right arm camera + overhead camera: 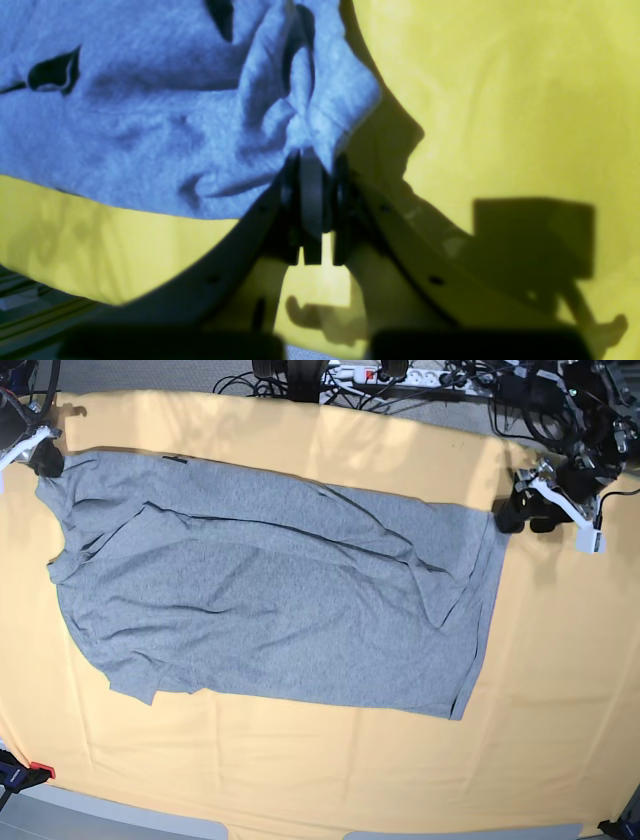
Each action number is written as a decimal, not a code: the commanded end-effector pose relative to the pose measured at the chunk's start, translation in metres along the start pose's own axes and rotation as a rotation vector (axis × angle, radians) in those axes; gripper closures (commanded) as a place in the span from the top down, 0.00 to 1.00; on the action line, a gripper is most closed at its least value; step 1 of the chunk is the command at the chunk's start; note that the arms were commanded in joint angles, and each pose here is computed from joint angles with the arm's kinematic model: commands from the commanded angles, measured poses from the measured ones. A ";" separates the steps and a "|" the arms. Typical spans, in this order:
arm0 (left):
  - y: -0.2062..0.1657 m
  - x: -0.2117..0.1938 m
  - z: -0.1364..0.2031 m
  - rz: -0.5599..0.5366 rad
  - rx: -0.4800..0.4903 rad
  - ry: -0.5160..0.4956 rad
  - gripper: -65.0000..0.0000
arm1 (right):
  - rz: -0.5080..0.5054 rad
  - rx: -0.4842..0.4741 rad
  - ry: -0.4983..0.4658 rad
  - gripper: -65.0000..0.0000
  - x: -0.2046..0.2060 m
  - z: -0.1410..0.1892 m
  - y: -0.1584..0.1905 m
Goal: Layout the t-shirt on the table in an organized manner, then fold the t-shirt properly
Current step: 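Pull the grasped side edges apart with both grippers to flatten, then release the shirt and move both grippers to its hem corners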
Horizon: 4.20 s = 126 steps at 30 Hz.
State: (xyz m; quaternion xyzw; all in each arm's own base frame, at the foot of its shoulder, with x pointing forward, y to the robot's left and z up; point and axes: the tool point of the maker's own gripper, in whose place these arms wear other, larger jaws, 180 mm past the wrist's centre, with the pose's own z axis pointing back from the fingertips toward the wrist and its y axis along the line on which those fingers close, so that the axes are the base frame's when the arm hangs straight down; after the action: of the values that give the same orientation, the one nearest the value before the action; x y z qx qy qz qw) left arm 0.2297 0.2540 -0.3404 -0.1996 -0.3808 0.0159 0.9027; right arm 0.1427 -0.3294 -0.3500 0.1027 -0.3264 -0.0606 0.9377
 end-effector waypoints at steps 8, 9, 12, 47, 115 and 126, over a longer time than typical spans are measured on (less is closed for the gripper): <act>0.006 0.013 -0.006 0.069 0.065 -0.073 0.69 | 0.022 0.016 -0.052 0.00 0.015 0.006 0.001; 0.003 0.012 -0.010 0.066 0.054 -0.065 0.69 | 0.021 0.020 -0.056 0.00 0.016 0.006 0.002; -0.014 0.005 -0.023 0.048 0.003 -0.031 0.69 | 0.018 0.029 -0.063 0.00 0.017 0.006 0.004; -0.038 0.019 0.011 -0.272 -0.261 0.134 0.00 | 0.076 0.082 0.051 0.00 0.016 0.019 0.004; -0.023 0.000 0.075 -0.389 -0.350 0.425 0.19 | -0.018 0.175 0.217 0.09 -0.056 0.057 0.020; -0.020 0.020 0.076 -0.416 -0.322 0.377 0.76 | 0.102 0.133 0.093 0.46 -0.007 0.079 0.020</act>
State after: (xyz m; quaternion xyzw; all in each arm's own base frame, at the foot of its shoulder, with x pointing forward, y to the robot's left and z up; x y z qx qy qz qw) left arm 0.1791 0.2633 -0.2855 -0.2653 -0.2185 -0.2556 0.9036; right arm 0.0841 -0.3195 -0.2975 0.1538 -0.2795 0.0020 0.9477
